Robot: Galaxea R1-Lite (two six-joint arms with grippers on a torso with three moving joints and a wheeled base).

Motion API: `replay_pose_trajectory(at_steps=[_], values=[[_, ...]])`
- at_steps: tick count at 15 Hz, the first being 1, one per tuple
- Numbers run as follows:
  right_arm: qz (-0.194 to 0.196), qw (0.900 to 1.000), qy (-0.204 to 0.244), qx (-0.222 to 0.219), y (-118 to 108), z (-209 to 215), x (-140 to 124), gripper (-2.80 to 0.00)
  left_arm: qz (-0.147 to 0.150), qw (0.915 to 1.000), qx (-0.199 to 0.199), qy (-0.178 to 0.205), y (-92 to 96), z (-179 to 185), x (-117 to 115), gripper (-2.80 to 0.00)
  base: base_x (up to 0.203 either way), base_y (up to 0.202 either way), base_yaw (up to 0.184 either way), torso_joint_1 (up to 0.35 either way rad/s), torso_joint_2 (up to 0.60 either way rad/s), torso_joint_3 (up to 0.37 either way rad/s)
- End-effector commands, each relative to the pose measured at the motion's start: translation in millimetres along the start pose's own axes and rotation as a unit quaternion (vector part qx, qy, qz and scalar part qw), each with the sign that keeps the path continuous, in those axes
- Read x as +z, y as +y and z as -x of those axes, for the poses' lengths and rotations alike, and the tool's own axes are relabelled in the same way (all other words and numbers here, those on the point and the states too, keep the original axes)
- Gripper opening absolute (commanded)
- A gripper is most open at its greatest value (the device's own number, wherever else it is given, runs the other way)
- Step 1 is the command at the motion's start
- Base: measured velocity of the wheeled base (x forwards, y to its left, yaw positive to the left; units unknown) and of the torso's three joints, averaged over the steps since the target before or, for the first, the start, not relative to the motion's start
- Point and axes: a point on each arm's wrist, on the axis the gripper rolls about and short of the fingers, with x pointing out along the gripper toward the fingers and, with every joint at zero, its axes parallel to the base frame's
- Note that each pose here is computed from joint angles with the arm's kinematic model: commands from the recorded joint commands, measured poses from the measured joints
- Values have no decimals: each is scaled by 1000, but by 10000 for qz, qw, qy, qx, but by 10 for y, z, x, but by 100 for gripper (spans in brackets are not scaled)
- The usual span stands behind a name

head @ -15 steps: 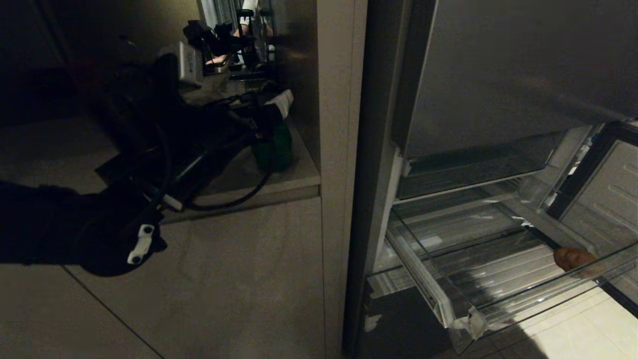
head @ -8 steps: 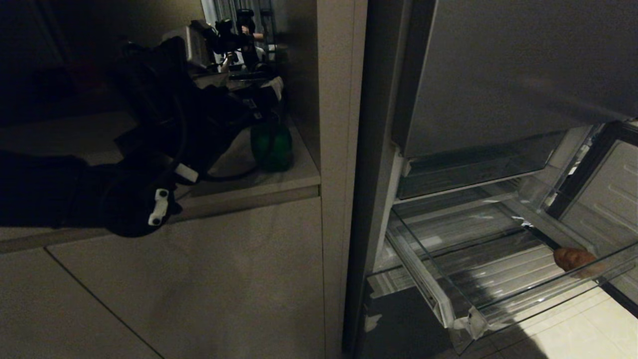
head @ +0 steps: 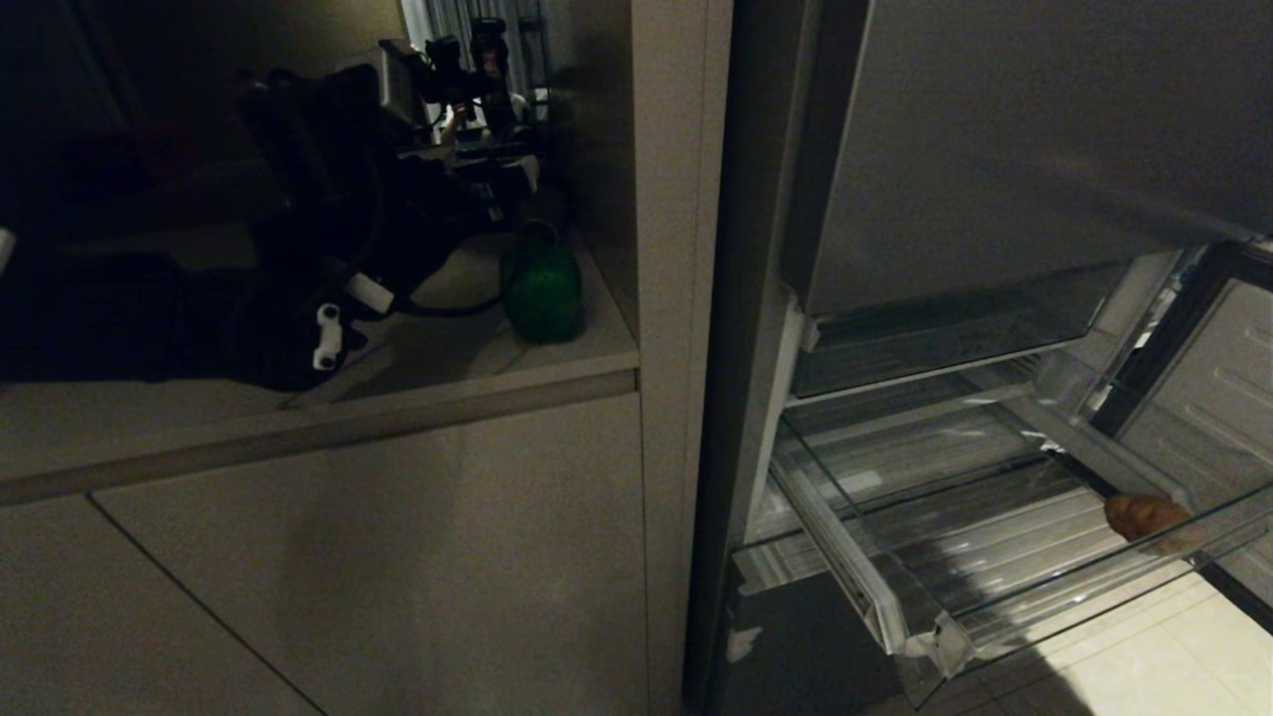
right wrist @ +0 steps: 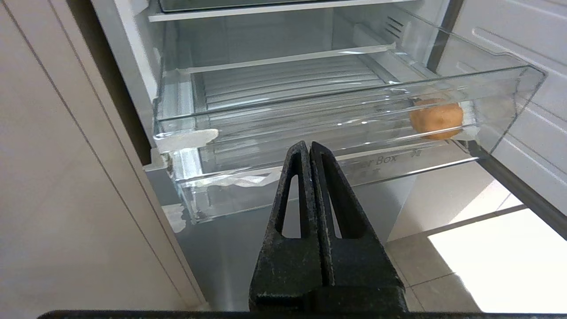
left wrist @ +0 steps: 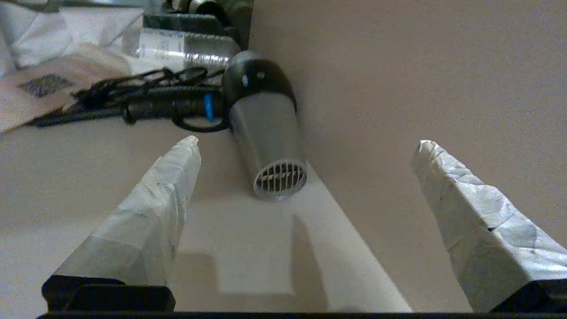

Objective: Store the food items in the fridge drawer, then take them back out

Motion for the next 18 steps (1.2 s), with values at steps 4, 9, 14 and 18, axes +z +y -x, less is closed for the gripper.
replay_pose_trajectory(at_steps=[4,9,14,18], values=[[1,9999,152,-4,-1,-18,-86,-280,6,9996,-221,170,-106,-66,-21,0,0,0,0,0,0,0],[1,9999,152,-4,-1,-18,-86,-280,-7,9975,-537,467,-185,175,-62,0,0,0,0,0,0,0],[1,9999,147,-7,-1,-18,-85,-280,-39,9963,-521,686,-148,254,-168,0,0,0,0,0,0,0],[1,9999,152,-4,-1,-18,-86,-280,-45,9954,-502,817,-160,302,-234,0,0,0,0,0,0,0]])
